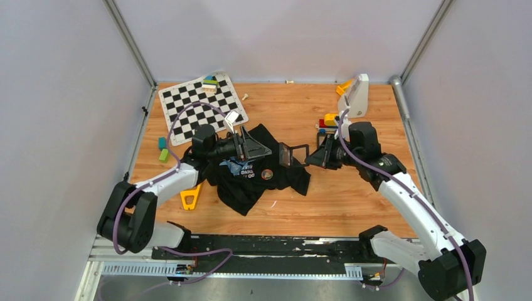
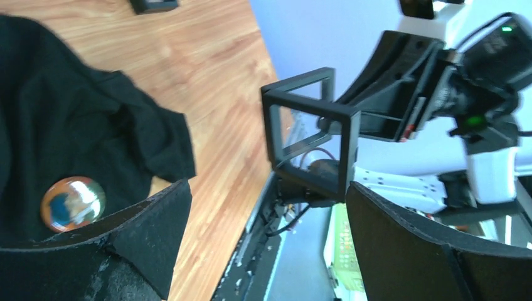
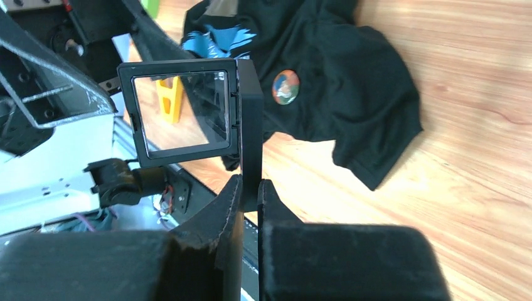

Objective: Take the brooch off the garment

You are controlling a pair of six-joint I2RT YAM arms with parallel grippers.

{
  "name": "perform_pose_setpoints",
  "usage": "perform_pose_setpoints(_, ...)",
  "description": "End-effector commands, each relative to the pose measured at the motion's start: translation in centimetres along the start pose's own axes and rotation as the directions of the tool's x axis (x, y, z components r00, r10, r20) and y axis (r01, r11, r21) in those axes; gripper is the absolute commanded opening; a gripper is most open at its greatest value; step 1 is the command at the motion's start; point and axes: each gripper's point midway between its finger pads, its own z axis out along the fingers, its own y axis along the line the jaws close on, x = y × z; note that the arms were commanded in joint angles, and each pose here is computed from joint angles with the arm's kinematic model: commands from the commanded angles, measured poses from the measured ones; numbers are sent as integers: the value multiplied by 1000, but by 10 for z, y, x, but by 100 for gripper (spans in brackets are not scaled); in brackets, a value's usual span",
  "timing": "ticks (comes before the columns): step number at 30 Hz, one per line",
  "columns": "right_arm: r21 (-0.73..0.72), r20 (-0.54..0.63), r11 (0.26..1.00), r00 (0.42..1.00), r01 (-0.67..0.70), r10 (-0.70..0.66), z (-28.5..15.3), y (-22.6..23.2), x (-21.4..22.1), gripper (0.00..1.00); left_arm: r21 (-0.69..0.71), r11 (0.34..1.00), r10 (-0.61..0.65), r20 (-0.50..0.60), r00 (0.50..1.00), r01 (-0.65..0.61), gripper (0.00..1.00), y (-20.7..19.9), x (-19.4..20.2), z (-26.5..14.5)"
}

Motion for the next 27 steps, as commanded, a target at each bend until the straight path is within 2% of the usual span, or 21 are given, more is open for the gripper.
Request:
perform_pose_setpoints(1,165,38,986,999,20,-27,-12,-21,-11,0,-166,980,112,20,993,-107,99,22,-3,-10)
perform_pose_setpoints(3,216,44,976,998,25,-35,-14,-31,-12,0,-262,954,155,10,988,-147,99,35,-3,-14)
perform_pose_setpoints(4,249,44,968,998,23,-35,-15,-36,-12,0,-322,928,187,-33,982,-187,97,45,2,-18)
perform_pose_setpoints(5,282,37,959,999,21,-33,-15,-42,-11,0,-395,891,227,-38,973,-223,96,53,2,-17)
perform_pose_setpoints(6,334,23,943,999,15,-24,-16,-51,-9,0,-466,834,285,-93,954,-295,90,62,6,-19)
perform_pose_setpoints(7,368,10,930,1000,11,-16,-17,-56,-7,0,-492,798,322,-138,937,-347,84,65,8,-20)
perform_pose_setpoints(10,454,-26,891,1000,11,1,-22,-70,-2,0,-529,721,395,-217,892,-448,75,74,17,-13)
perform_pose_setpoints(14,552,-31,834,999,23,-7,-33,-86,-1,0,-540,584,485,-367,794,-607,72,85,26,-3)
perform_pose_setpoints(18,517,-82,855,997,44,-2,-29,-82,8,0,-513,540,468,-477,744,-668,70,98,35,13)
perform_pose_setpoints(27,567,-154,818,988,91,-4,-23,-95,19,0,-561,473,385,-562,732,-680,69,146,43,18)
